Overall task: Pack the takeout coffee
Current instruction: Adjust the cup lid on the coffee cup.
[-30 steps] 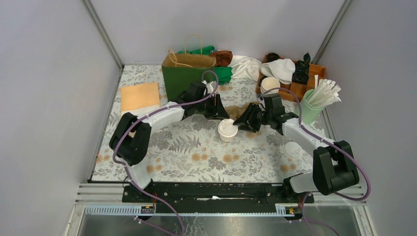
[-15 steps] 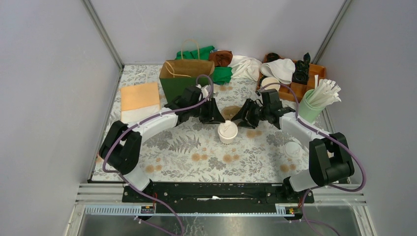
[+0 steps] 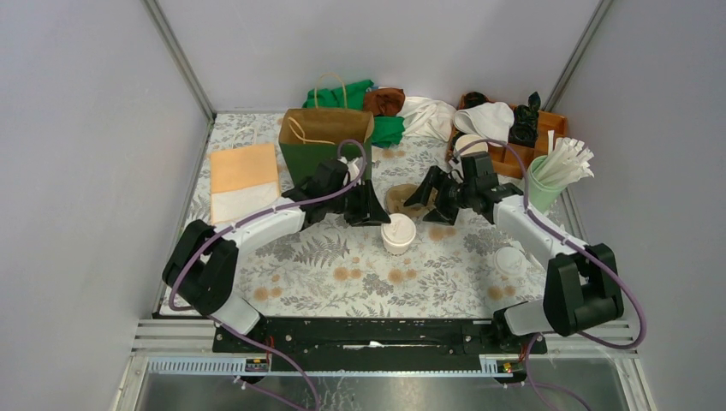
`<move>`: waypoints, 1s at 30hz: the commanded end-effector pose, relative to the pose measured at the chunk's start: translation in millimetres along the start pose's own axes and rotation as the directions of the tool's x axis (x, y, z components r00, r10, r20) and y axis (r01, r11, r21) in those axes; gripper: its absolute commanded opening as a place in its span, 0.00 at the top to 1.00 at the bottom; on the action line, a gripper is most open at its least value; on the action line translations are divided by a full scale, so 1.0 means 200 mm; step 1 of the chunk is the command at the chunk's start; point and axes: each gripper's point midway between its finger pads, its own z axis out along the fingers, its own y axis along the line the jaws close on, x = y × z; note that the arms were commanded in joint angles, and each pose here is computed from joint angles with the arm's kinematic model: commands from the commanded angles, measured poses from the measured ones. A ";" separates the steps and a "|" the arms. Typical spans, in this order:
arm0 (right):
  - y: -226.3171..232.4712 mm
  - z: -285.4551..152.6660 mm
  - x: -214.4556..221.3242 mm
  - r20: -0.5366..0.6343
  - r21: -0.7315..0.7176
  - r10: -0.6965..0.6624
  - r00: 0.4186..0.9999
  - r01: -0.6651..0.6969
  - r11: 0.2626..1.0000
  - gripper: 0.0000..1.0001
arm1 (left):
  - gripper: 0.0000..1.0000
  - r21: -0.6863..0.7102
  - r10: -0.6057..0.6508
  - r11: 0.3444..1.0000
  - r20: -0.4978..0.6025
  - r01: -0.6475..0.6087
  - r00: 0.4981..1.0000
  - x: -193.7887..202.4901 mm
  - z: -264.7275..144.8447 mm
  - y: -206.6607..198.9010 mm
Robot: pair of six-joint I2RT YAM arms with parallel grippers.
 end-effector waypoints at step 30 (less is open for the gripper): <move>-0.09 -0.14 0.22 -0.046 -0.046 -0.014 0.999 0.012 0.999 0.71 | 0.76 0.079 -0.026 0.997 0.081 0.020 0.996 -0.03 -0.12 -0.02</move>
